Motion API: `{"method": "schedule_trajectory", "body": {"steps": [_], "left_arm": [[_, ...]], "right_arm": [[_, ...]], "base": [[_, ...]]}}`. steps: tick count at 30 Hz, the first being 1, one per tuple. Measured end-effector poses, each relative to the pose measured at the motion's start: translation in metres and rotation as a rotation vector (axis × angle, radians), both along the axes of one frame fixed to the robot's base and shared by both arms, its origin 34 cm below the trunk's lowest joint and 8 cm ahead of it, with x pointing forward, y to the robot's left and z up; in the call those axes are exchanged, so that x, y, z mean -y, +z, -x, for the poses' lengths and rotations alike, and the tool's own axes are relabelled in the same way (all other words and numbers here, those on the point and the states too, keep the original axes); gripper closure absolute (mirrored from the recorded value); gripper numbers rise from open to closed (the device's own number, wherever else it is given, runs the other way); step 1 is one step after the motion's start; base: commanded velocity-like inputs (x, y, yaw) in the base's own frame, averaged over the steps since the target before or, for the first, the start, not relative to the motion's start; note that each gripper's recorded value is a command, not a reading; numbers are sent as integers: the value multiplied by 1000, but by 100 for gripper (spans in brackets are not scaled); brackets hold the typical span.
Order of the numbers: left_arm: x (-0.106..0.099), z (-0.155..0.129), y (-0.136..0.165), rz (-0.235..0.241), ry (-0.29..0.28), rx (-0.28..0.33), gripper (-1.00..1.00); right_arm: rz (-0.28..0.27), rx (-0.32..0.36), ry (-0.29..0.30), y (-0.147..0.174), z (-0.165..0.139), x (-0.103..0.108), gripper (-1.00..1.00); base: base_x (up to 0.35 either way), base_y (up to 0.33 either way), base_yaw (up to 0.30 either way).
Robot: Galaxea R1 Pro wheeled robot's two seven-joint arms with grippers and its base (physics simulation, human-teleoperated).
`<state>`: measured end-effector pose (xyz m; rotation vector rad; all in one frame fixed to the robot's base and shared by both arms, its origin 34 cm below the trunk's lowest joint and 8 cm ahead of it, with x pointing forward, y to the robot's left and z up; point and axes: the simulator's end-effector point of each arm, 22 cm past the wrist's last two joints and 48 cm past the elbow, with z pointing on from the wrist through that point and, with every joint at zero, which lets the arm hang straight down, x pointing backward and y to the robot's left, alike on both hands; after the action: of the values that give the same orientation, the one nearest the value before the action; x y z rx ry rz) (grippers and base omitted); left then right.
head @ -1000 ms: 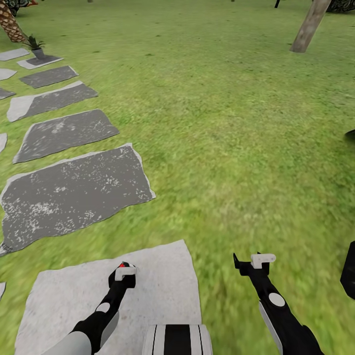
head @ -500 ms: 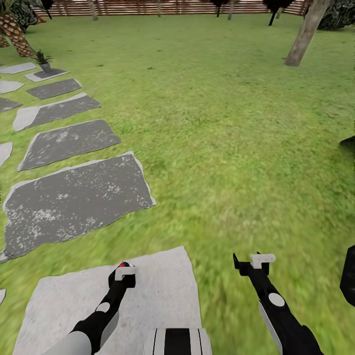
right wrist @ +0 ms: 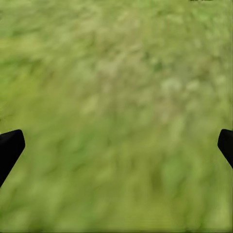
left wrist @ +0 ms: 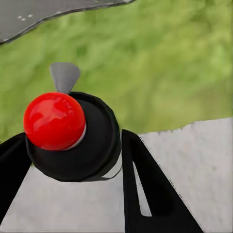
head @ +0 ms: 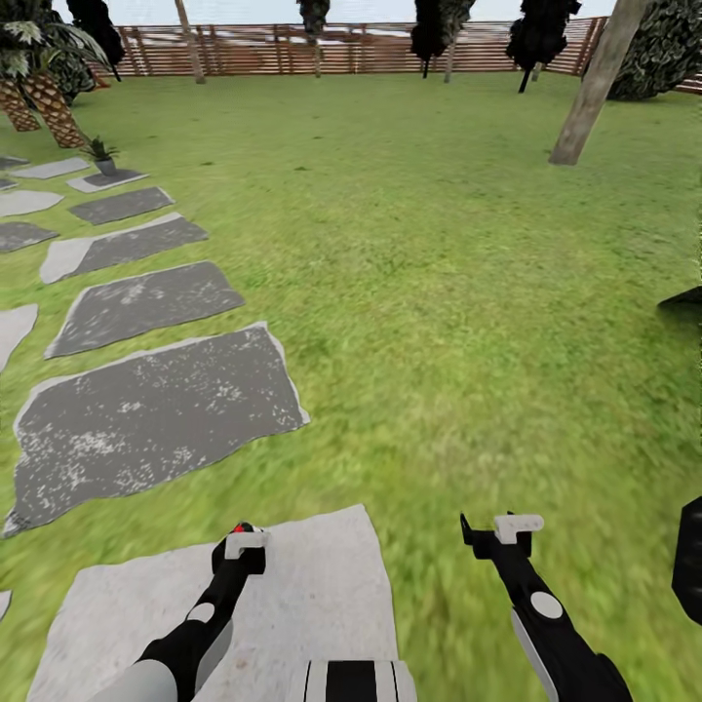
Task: Pick up the pesticide atomizer in the garden and spray insectifuge to fully cover both potted plants in the garden.
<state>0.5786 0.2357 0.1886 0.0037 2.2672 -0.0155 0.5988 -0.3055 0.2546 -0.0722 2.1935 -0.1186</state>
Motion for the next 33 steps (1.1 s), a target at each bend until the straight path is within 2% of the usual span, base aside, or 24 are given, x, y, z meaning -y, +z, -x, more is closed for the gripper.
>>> {"method": "schedule_trajectory", "body": {"steps": [5, 8, 12, 18, 20, 22, 27, 33], "left_arm": [[-42, 41, -7, -58, 13, -39, 100], [-78, 70, -10, -103, 31, -71, 100], [-95, 94, -9, -106, 75, -84, 100], [-101, 98, 10, -100, 107, 1, 100], [-101, 121, 8, -100, 111, -5, 100], [-102, 137, 7, -101, 115, -14, 100], [-105, 148, 12, -105, 122, -10, 100], [-110, 143, 23, -104, 140, 18, 100]], "right_arm": [[4, 8, 1, 6, 2, 2, -100], [11, -7, 5, 3, 9, 3, -100], [16, -28, 12, -11, 32, 3, -100], [1, 24, 26, -29, 82, -1, -100], [-6, 22, 25, -41, 117, 0, -100], [-6, 34, 25, -42, 138, 4, -100], [-8, 72, 30, -32, 142, 4, -100], [-12, 86, 29, -24, 142, 2, -100]], "base": [[0, 0, 0], [0, 0, 0], [0, 0, 0], [0, 0, 0], [0, 0, 0], [0, 0, 0], [0, 0, 0], [0, 0, 0]]}}
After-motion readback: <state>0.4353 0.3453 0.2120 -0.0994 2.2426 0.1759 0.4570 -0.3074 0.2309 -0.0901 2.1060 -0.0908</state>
